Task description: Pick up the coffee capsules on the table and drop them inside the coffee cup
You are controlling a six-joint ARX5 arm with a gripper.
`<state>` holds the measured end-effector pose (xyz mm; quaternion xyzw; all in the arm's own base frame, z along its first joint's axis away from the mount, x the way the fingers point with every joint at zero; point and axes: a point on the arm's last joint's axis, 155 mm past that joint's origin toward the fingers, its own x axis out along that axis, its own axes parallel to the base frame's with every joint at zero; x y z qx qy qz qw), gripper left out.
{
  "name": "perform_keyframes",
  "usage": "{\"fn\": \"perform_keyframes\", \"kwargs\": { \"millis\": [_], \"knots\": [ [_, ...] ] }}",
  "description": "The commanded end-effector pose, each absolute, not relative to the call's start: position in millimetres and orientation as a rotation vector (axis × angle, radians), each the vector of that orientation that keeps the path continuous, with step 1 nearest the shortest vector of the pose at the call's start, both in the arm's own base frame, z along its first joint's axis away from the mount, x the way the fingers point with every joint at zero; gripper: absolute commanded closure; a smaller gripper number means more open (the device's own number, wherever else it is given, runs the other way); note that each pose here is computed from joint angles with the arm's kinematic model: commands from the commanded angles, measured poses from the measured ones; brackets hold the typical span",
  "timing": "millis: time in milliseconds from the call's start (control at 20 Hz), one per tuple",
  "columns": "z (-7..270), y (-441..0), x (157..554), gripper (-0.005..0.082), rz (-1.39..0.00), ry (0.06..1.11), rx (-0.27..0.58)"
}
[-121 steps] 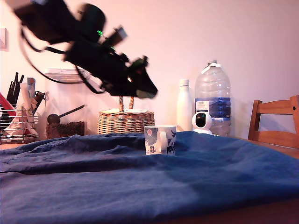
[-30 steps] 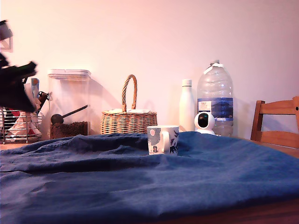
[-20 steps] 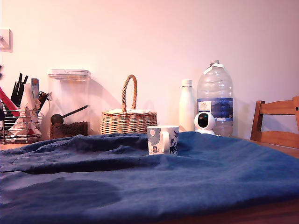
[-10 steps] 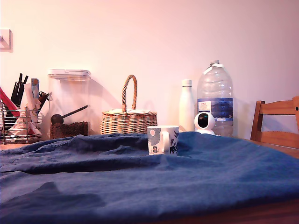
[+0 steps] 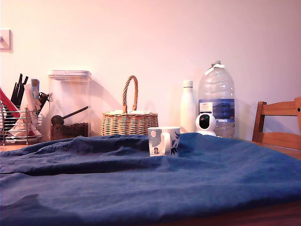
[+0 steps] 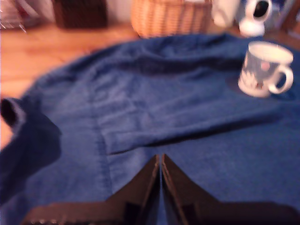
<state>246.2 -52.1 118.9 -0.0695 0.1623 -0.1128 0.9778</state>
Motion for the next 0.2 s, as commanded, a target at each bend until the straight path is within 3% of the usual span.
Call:
{"fn": "perform_keyframes", "kwargs": {
  "millis": [0,150],
  "knots": [
    [115.3,-50.0,242.0,0.0791,-0.218,0.325,-0.149],
    [125.4,-49.5,235.6,0.0790,-0.221,0.275,-0.156]
  ]
}}
